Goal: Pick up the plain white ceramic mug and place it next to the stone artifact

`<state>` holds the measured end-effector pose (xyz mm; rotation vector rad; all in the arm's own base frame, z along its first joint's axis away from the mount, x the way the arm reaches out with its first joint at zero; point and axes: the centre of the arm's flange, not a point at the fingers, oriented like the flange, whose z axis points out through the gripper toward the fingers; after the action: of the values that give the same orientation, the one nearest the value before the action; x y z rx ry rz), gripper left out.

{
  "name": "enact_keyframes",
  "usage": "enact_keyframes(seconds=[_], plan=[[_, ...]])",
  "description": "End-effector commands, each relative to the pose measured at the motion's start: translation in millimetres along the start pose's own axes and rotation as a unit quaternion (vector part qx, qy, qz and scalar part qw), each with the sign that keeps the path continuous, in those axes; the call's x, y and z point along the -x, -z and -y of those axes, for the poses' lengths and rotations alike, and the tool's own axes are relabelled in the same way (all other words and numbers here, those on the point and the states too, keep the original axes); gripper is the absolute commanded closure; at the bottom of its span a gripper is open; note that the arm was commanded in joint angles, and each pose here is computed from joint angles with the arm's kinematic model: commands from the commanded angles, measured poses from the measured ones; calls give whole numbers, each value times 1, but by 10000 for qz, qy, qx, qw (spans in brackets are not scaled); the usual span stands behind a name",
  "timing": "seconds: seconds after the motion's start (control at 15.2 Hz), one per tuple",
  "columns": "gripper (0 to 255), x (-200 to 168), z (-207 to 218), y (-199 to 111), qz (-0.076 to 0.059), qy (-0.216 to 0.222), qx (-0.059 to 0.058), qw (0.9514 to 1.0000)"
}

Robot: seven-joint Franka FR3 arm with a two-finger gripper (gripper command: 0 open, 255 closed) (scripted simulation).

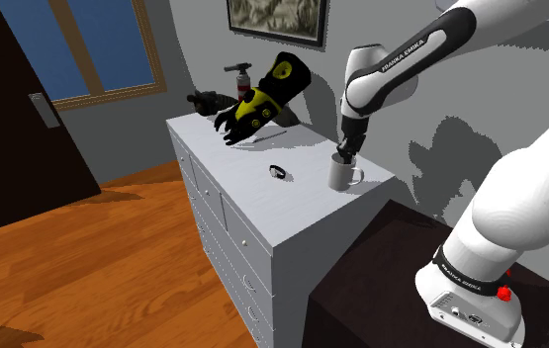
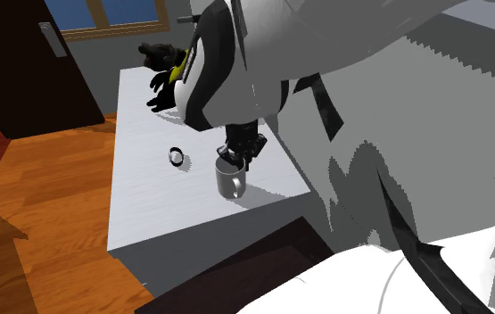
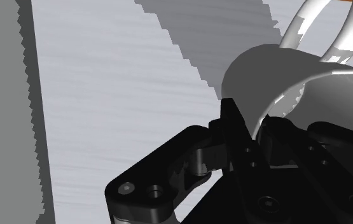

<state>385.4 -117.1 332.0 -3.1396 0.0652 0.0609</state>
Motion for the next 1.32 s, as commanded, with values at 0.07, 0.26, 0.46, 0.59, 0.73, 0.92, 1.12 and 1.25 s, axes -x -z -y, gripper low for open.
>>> enact_keyframes(seconds=[0.07,0.26,0.46,0.59,0.73,0.92,1.12,1.25], plan=[[255,1,0,13,3,0,-1,10000],[255,1,0,29,3,0,-1,10000],[255,2,0,45,3,0,-1,10000],[255,2,0,55,3,0,-1,10000],[255,3,0,66,3,0,-1,10000],[255,3,0,82,3,0,-1,10000],[255,4,0,97,3,0,-1,10000],[255,4,0,108,3,0,-1,10000]])
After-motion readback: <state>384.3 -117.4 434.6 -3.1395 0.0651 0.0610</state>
